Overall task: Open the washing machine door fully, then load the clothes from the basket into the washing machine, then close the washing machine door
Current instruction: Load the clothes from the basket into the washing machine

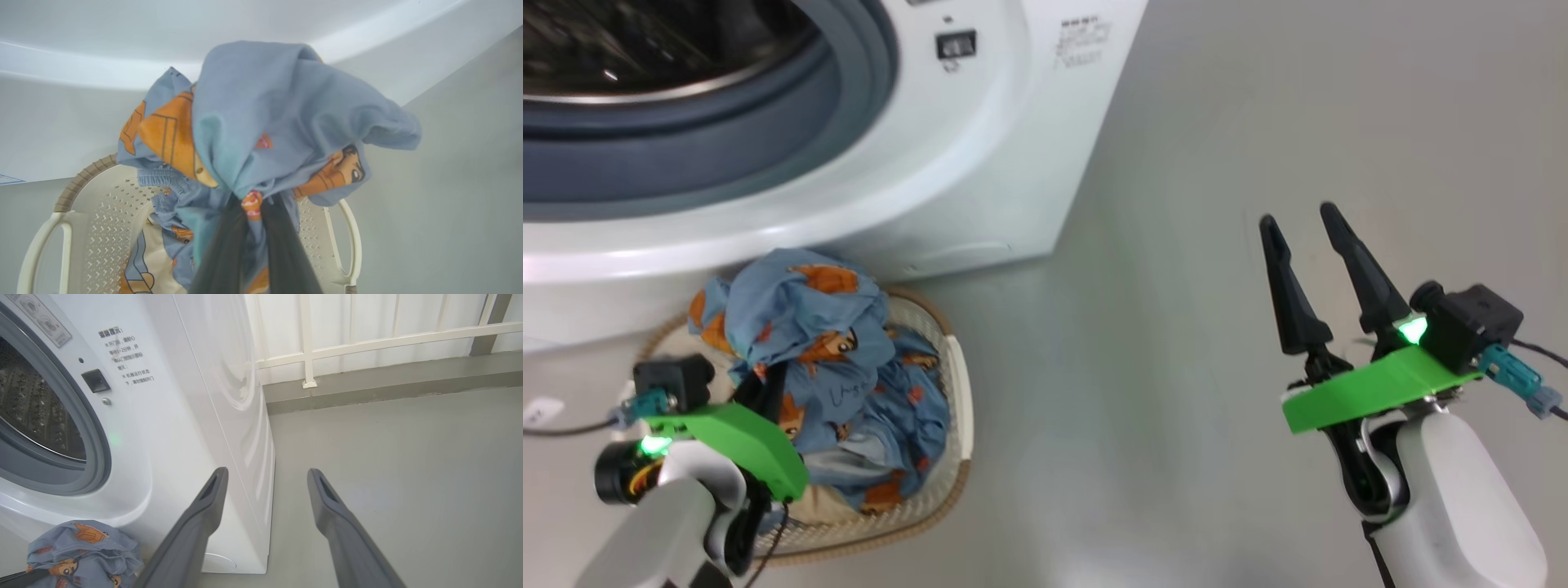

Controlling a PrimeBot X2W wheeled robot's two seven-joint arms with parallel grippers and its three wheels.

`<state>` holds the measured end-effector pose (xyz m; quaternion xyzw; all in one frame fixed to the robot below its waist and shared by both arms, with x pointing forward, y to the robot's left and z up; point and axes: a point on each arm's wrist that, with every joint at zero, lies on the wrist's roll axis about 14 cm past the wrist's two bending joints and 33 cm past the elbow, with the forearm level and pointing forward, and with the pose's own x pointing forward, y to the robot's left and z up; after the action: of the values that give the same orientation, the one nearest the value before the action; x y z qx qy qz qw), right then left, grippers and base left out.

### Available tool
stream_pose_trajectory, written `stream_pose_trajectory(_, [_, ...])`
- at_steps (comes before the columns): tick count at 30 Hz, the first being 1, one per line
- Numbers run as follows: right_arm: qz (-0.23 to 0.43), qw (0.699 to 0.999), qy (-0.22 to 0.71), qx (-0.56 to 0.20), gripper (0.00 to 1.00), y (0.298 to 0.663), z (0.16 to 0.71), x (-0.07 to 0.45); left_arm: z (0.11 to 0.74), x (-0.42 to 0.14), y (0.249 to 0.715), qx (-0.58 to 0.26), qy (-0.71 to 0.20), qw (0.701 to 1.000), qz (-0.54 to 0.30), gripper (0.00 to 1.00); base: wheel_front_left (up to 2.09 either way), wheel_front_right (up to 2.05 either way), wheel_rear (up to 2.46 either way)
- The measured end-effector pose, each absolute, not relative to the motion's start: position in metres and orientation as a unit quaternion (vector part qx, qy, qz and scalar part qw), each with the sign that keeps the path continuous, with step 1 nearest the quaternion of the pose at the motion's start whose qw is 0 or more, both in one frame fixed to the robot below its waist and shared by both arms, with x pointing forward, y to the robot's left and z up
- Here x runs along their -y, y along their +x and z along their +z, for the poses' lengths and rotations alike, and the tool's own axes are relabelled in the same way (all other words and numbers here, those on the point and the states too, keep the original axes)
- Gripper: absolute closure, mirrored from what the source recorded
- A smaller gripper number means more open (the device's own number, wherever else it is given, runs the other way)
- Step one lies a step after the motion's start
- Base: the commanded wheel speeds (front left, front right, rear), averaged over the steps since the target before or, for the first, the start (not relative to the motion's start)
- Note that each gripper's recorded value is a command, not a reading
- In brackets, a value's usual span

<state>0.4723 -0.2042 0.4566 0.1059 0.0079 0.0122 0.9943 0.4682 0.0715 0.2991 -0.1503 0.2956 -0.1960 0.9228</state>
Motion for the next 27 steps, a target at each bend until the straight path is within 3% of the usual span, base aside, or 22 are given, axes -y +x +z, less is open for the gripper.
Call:
stream_pose_trajectory(15, [0.032,0.992,0.117,0.028,0.00,0.439,0.497,0.193,0.414,-0.104,0.447,-0.129,-0.178,0.965,-0.140,1.00,0.00,0.00,0.00])
stream_pose_trajectory(27, [0.057,0.991,0.109,0.058,0.00,0.419,0.525,0.185,0.490,-0.138,0.420,-0.007,-0.163,0.983,-0.088,1.00,0.00,0.00,0.00])
